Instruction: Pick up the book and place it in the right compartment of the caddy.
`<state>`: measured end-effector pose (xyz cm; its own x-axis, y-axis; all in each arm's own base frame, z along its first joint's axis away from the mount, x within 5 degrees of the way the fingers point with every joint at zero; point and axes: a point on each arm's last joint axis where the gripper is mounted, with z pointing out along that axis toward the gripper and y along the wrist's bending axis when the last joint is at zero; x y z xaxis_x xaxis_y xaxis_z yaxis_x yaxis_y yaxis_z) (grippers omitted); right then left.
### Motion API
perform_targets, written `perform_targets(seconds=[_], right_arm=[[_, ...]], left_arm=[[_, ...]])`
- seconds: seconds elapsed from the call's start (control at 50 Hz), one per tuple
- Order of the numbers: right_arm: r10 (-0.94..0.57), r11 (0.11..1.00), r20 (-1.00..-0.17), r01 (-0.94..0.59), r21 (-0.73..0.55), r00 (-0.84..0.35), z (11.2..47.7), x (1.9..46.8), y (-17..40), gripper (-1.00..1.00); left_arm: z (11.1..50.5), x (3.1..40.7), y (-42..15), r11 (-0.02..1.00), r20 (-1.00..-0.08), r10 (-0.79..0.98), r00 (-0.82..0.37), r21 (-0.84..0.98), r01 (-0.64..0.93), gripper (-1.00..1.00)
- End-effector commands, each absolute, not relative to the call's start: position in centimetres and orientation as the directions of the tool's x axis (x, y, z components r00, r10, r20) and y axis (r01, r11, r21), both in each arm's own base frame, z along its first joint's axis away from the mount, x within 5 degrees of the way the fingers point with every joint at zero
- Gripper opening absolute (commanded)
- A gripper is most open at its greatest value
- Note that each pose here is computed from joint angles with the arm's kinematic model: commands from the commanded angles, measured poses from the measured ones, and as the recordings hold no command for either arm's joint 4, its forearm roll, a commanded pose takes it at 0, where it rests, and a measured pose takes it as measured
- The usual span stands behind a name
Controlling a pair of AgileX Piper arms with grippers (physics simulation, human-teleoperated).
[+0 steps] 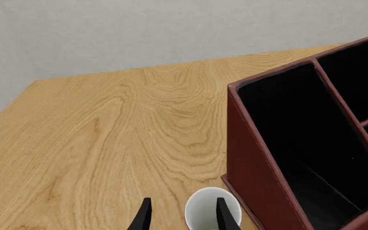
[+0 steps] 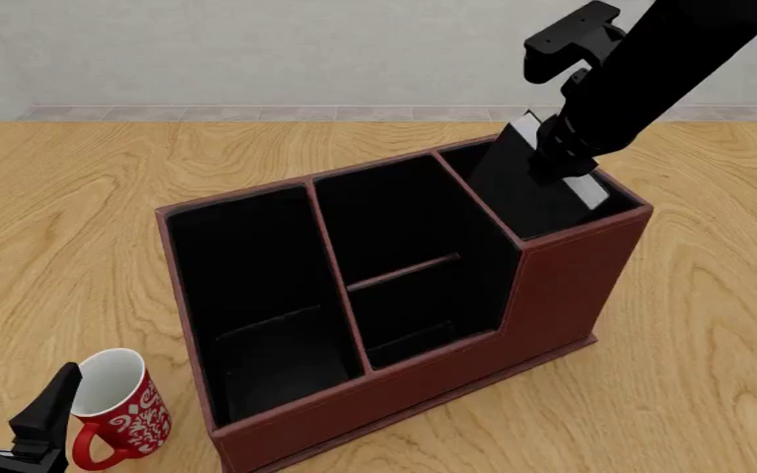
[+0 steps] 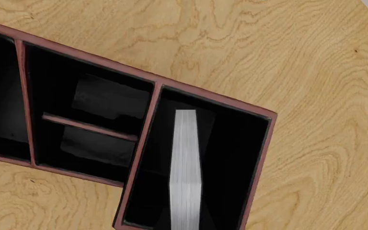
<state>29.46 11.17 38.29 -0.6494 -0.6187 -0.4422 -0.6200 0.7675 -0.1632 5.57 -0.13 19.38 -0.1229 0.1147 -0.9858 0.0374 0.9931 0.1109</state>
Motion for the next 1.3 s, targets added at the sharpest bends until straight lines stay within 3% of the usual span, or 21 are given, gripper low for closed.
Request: perform_targets(seconds=[0.02,0.36,0.38,1.04,1.3], right_arm=[[-0.609,0.777,-0.432,-0.611,-0.153,-0.665,37.9,29.6,11.2,-1.0],[-0.614,0.772,-0.427,-0.618,-0.148,-0.664,37.7,29.5,11.6,-1.0],[-0.612,0.773,-0.426,-0.618,-0.145,-0.666,37.6,29.4,11.7,1.0],[-0.618,0.767,-0.437,-0.623,-0.154,-0.653,38.1,29.2,11.6,1.0],[-0.603,0.773,-0.503,-0.61,-0.176,-0.619,40.5,28.0,11.2,1.0]], left_arm=[[19.4,5.6,-0.1,0.993,-0.986,0.114,-0.124,0.111,0.033,1.0],[19.3,5.6,-0.1,0.993,-0.985,0.115,-0.127,0.111,0.034,1.0],[19.4,5.6,-0.1,0.993,-0.985,0.116,-0.126,0.112,0.035,1.0],[19.4,5.6,-0.1,0.993,-0.986,0.114,-0.119,0.111,0.035,1.0],[19.5,5.6,-0.1,0.993,-0.987,0.112,-0.111,0.109,0.035,1.0]])
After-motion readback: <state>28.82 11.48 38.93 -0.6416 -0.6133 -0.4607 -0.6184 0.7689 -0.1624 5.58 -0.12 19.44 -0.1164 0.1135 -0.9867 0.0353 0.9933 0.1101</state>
